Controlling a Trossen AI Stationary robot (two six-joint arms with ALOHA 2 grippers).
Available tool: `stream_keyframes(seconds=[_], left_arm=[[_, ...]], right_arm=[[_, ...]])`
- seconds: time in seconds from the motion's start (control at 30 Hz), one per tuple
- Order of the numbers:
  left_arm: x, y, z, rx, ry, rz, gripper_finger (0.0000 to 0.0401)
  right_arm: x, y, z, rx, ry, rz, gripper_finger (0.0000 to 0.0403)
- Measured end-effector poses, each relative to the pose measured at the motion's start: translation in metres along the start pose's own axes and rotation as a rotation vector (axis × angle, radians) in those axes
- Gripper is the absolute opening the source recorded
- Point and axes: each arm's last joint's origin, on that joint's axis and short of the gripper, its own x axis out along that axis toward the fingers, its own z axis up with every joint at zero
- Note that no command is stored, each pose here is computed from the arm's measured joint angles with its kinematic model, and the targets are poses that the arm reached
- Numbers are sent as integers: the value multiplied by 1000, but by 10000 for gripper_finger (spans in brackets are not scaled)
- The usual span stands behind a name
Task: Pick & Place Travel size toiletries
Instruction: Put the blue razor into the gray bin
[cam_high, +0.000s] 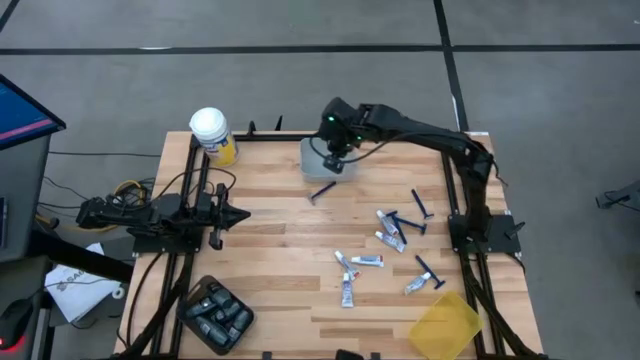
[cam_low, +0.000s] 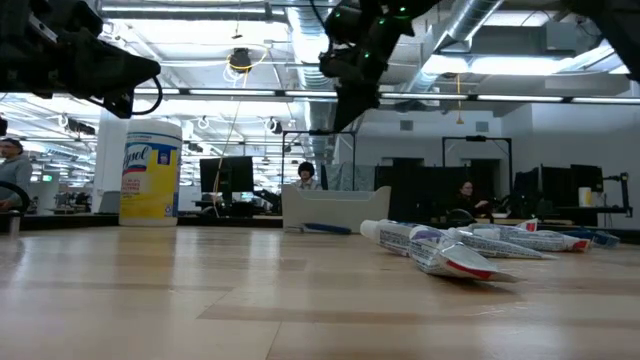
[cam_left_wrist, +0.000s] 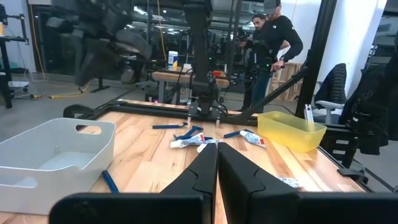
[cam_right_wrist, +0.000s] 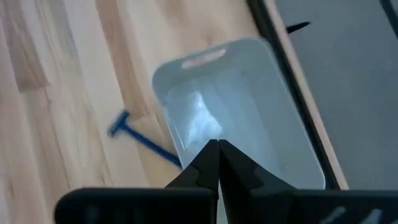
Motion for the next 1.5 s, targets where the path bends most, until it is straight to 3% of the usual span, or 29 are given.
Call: stream_keyframes(seconds=[0.17,0.37,0.6,0.8,0.97,1.3,1.5], left_arm=[[0,0,0,0,-1,0,8],[0,0,0,0,-1,0,8],[0,0,0,0,-1,0,8],[0,0,0,0,-1,0,8],[0,0,0,0,0,0,8],[0,0,0,0,-1,0,8],[0,0,0,0,0,0,8]], right_arm=[[5,19,2,-129,21,38,0],[0,40,9,-338,-75,163,0],[14,65,17,-580,-147,172,0],[40,78,13,-644,-96,189,4],[68,83,6,-726,-31,201,51],[97,86,3,-791,3,193,201],[105,87,-1,-823,33,198,215]])
